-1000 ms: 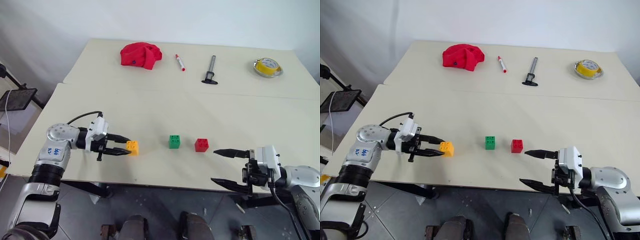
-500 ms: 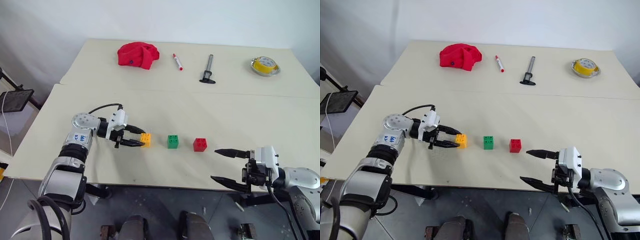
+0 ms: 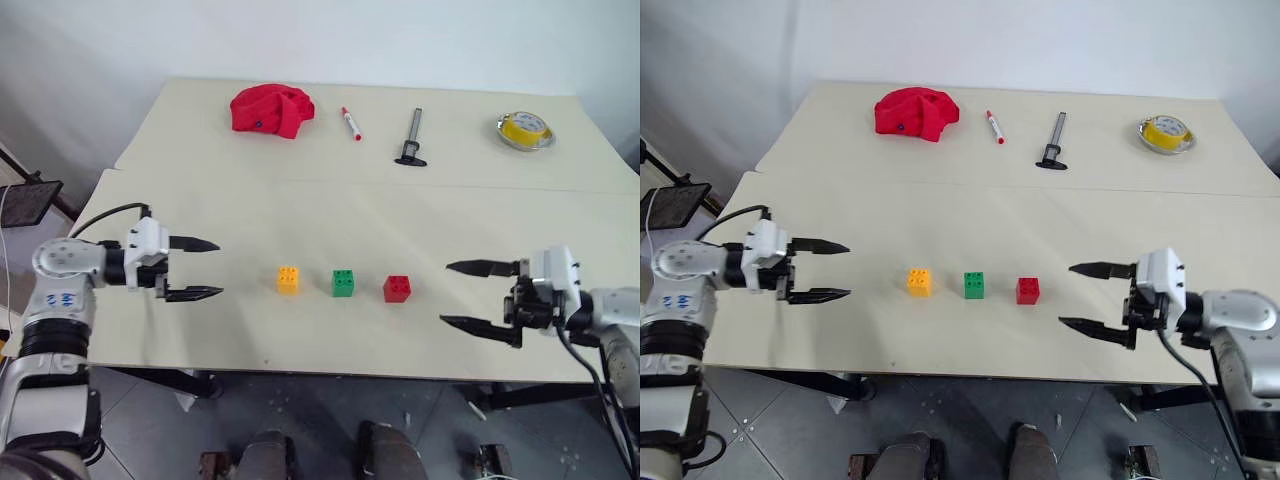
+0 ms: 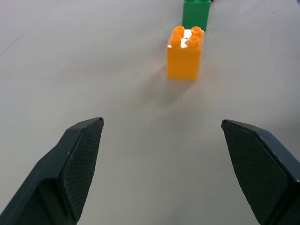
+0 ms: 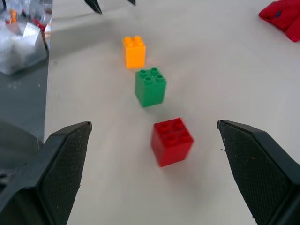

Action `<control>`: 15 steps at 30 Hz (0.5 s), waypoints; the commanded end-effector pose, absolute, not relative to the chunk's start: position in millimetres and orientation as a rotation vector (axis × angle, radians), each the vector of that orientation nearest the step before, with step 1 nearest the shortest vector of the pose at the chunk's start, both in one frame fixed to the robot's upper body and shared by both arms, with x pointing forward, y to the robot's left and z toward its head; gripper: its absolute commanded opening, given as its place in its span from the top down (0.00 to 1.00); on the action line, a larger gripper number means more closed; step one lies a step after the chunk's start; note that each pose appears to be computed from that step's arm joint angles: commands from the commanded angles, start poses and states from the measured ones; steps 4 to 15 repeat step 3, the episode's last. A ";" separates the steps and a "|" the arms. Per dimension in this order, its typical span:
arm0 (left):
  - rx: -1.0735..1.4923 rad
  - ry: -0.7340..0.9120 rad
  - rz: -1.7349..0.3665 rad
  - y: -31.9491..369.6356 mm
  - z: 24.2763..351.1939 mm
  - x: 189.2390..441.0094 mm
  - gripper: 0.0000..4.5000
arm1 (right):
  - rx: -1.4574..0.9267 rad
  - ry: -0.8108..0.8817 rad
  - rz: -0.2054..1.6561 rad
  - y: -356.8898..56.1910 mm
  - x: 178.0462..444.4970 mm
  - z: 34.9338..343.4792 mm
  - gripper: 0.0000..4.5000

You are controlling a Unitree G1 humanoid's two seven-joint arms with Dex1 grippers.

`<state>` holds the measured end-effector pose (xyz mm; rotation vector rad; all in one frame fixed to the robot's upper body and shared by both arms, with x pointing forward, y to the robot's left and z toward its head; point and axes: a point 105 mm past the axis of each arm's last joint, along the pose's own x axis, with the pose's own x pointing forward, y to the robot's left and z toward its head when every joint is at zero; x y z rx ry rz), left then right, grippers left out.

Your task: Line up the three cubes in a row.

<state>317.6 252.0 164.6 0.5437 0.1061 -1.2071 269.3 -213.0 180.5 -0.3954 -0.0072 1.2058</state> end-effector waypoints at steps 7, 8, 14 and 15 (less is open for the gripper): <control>0.540 0.038 -1.161 247.5 185.8 315.4 0.04 | -0.423 0.009 1.236 -215.8 271.2 185.1 0.00; 0.540 0.038 -1.161 247.5 185.8 315.4 0.04 | -0.423 0.009 1.236 -215.8 271.2 185.1 0.00; 0.540 0.038 -1.161 247.5 185.8 315.4 0.04 | -0.423 0.009 1.236 -215.8 271.2 185.1 0.00; 0.540 0.038 -1.161 247.5 185.8 315.4 0.04 | -0.423 0.009 1.236 -215.8 271.2 185.1 0.00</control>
